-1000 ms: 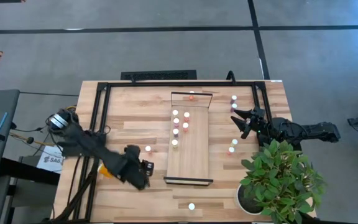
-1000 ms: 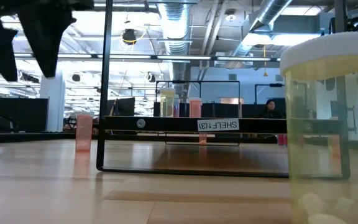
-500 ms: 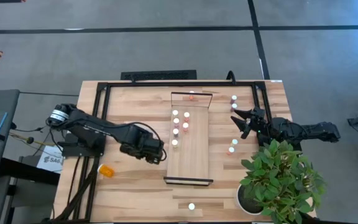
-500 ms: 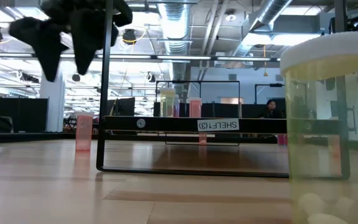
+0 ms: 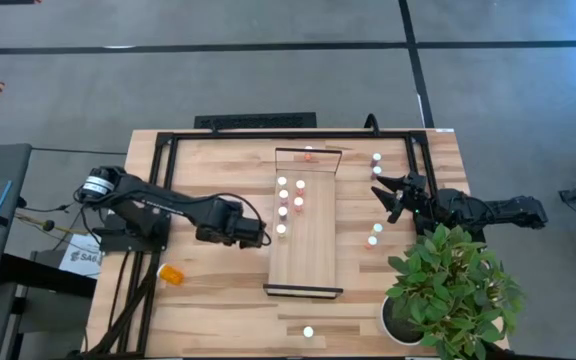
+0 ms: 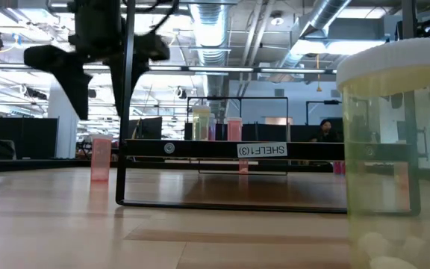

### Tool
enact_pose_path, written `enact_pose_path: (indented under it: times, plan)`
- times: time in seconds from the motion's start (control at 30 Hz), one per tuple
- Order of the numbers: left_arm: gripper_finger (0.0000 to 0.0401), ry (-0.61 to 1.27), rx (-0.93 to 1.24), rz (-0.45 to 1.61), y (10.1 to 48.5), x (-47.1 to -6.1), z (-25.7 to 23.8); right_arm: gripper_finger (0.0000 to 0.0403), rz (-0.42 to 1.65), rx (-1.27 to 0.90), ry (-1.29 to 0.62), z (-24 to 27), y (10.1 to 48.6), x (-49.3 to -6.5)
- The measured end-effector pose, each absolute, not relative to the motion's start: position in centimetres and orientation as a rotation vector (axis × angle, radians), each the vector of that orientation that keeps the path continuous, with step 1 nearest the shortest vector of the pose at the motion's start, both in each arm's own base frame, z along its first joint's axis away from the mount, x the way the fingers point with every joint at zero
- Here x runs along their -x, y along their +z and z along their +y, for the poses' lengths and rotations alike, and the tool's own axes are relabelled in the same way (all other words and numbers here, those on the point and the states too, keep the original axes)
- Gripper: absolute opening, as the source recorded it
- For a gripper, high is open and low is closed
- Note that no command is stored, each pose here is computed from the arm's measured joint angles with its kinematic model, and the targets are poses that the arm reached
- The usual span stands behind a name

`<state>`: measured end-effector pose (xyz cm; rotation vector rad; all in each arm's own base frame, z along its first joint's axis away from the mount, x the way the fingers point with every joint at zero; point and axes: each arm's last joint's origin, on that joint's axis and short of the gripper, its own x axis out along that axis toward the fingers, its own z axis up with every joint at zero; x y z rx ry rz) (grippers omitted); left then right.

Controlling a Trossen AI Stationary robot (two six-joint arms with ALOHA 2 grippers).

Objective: Pick and place medicine bottles onto shelf by color
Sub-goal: Put the pink pill bottle on the shelf

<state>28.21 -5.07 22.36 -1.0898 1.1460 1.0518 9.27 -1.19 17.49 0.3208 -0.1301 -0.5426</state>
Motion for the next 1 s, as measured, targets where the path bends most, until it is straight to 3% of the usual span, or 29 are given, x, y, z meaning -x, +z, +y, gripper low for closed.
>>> enact_pose_path:
  times: [0.5,1.0]
  plan:
    - [0.0259,1.431,1.588,0.923,20.3,-28.0,-2.7,0.0251,-0.13,-0.321,-0.543,-1.2,17.5,-9.3]
    - [0.0259,1.494,1.772,0.832,18.0,-27.7,-2.6,0.0251,-0.13,-0.321,-0.543,-1.2,17.5,-9.3]
